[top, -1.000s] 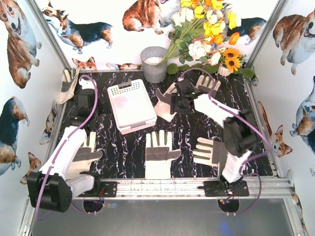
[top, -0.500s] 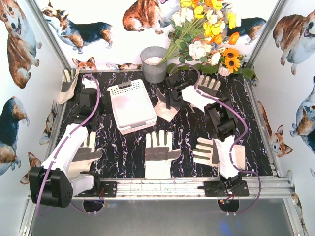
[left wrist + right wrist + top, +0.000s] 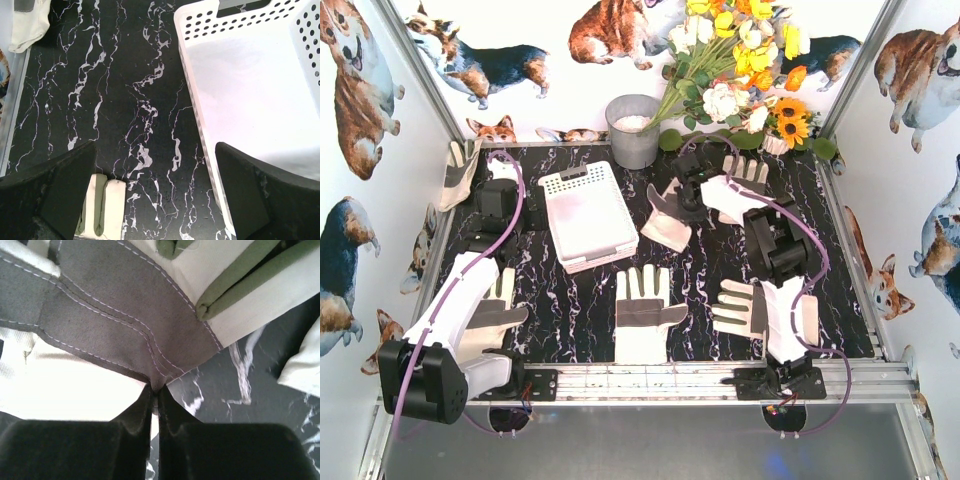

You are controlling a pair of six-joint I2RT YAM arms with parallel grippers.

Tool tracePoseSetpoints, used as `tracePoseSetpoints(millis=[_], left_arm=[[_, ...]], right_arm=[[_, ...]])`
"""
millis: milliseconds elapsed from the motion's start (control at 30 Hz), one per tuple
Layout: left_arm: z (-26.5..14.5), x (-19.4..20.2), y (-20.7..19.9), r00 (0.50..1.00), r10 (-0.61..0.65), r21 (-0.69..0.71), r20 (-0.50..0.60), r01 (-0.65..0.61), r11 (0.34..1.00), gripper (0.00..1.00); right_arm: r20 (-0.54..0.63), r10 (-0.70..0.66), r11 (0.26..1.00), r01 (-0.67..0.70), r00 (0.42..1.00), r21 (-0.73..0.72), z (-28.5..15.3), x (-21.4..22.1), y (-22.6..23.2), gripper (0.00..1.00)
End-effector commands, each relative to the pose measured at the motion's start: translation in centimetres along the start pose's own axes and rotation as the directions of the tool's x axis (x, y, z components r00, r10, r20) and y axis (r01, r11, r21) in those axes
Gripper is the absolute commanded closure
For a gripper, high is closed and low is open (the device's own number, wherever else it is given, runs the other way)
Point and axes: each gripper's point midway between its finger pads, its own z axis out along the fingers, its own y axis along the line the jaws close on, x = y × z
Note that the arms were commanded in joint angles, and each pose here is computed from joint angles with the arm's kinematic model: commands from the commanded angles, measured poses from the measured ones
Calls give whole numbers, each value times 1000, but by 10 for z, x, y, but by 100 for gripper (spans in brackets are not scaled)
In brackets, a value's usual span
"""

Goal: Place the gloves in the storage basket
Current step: Pick up the glove from the center of the board.

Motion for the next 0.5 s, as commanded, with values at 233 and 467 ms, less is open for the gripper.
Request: tracePoseSetpoints(millis=[233,467], left_arm=[[-18,-27,-25,995,-62,161,82,48,986,0],[-57,-42,-112,965,-261,483,12,223,847,0]], right_arm=[[117,19,998,-13,993,-55,-100,-3,-15,100],[200,51,978,-8,979,-208,-157,10,-3,100]])
